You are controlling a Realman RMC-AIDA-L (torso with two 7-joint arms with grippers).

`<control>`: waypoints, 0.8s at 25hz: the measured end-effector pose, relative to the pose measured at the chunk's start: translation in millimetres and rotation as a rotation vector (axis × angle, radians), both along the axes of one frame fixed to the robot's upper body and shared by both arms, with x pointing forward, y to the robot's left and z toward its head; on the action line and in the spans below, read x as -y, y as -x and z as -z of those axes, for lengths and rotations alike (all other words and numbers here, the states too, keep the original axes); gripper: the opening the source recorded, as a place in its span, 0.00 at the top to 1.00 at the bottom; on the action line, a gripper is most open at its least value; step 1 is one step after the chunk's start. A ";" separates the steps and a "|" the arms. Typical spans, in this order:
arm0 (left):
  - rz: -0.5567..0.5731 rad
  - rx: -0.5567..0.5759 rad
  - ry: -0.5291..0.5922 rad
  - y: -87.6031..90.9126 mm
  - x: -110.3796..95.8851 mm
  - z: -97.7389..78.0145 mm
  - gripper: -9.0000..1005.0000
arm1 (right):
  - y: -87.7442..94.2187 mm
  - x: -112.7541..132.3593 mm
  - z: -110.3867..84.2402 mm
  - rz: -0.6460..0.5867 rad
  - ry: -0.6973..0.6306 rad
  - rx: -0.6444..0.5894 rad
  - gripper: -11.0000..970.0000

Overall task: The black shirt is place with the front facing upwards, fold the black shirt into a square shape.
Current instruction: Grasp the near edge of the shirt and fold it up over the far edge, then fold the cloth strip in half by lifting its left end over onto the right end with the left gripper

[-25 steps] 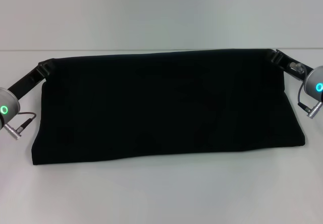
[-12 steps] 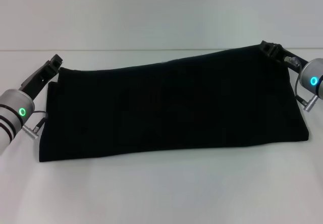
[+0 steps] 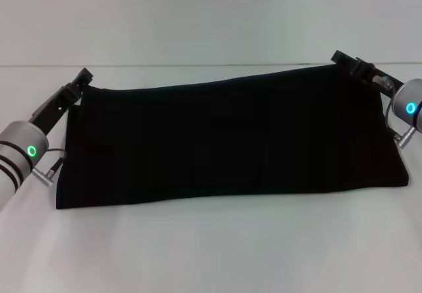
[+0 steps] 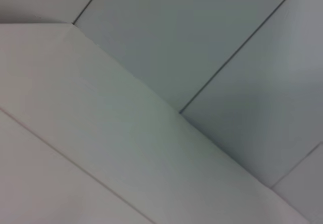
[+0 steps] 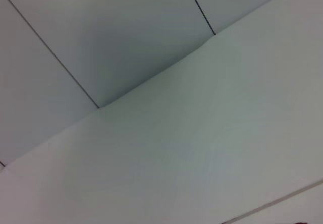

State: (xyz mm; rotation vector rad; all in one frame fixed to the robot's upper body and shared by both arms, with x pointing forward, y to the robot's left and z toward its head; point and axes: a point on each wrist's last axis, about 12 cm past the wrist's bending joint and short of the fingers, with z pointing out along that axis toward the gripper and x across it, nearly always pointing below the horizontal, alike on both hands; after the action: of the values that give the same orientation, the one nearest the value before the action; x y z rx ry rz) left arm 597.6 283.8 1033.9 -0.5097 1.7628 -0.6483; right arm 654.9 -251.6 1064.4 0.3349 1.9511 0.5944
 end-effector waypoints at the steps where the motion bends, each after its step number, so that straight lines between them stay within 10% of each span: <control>1: 0.015 0.006 0.005 1.9 0.4 0.2 0.35 | 1.0 0.5 0.0 -0.004 -0.014 0.003 0.30; 6: 0.064 0.035 0.040 11.5 -1.0 0.4 0.16 | 14.3 2.7 3.4 -0.063 -0.098 0.035 0.18; 20: 0.156 0.073 0.076 26.8 5.0 2.1 0.12 | 38.7 37.0 20.4 0.083 -0.218 0.023 0.09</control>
State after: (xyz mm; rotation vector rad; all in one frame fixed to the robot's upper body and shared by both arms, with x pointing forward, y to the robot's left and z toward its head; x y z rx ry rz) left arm 570.8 278.8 1031.8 -0.3973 1.7251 -0.8355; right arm 616.1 -288.6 1043.9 0.5398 1.8445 0.7552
